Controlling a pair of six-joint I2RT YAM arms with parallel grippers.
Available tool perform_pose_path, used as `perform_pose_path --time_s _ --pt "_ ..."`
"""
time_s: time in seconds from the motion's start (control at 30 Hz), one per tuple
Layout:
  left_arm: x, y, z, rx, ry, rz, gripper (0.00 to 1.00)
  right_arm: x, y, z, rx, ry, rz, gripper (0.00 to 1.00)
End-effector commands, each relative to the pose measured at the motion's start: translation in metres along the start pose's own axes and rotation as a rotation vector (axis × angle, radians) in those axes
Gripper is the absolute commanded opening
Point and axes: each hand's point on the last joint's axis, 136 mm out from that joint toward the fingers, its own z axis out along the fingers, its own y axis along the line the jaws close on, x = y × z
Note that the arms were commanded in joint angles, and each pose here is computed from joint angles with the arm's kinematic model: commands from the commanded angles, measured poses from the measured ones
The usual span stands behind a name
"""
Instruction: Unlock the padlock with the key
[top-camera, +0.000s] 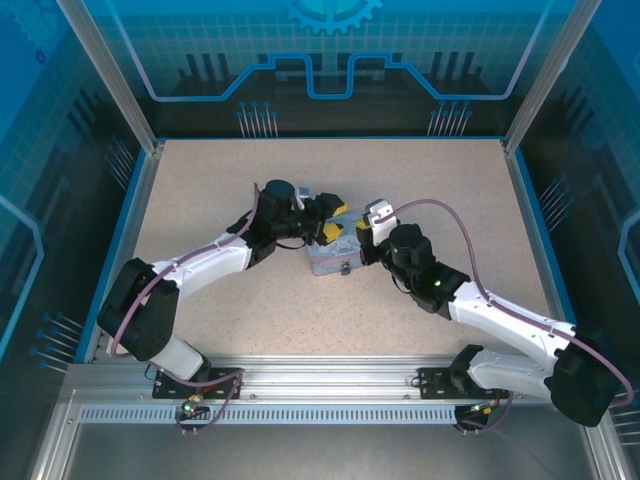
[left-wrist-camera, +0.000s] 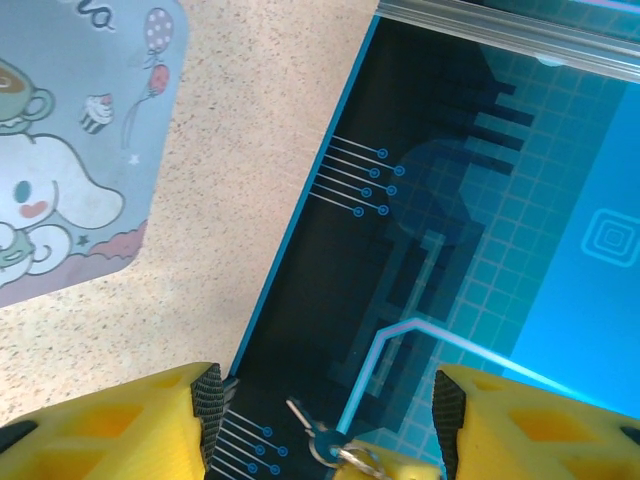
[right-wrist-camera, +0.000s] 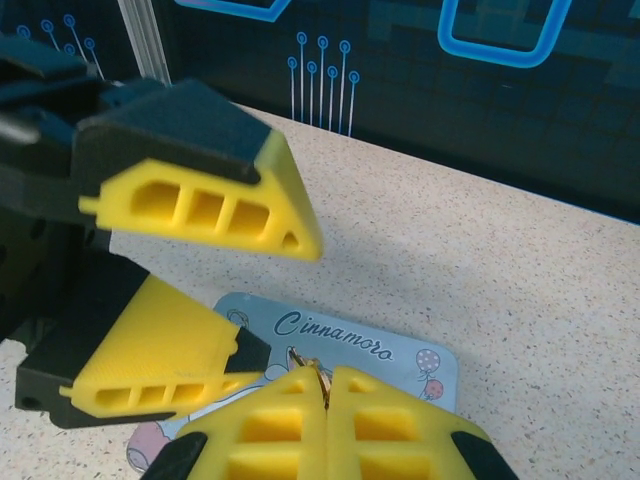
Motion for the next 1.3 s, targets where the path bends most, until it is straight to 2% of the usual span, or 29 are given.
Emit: perform_pose_path --time_s 0.0,0.37,0.63,0.9,1.2,1.27 --pt "-0.001 -0.011 0.005 0.015 -0.007 -0.007 0.58 -0.024 0.005 0.000 -0.003 -0.068 -0.010 0.00" --pt "0.007 -0.010 0.014 0.016 0.014 -0.007 0.47 -0.023 0.010 0.006 -0.008 -0.061 -0.043 0.00" --pt "0.007 -0.013 0.015 0.026 0.015 -0.005 0.30 -0.022 0.010 0.006 -0.007 -0.057 -0.060 0.00" --pt "0.009 -0.014 0.017 0.028 0.020 -0.003 0.19 -0.020 0.013 0.008 -0.012 -0.050 -0.070 0.00" --pt "0.009 -0.014 0.017 0.030 0.019 0.000 0.14 -0.016 0.015 0.011 -0.015 -0.037 -0.077 0.00" --pt "0.009 -0.014 0.017 0.029 0.020 0.000 0.10 -0.015 0.015 0.012 -0.014 -0.036 -0.078 0.00"
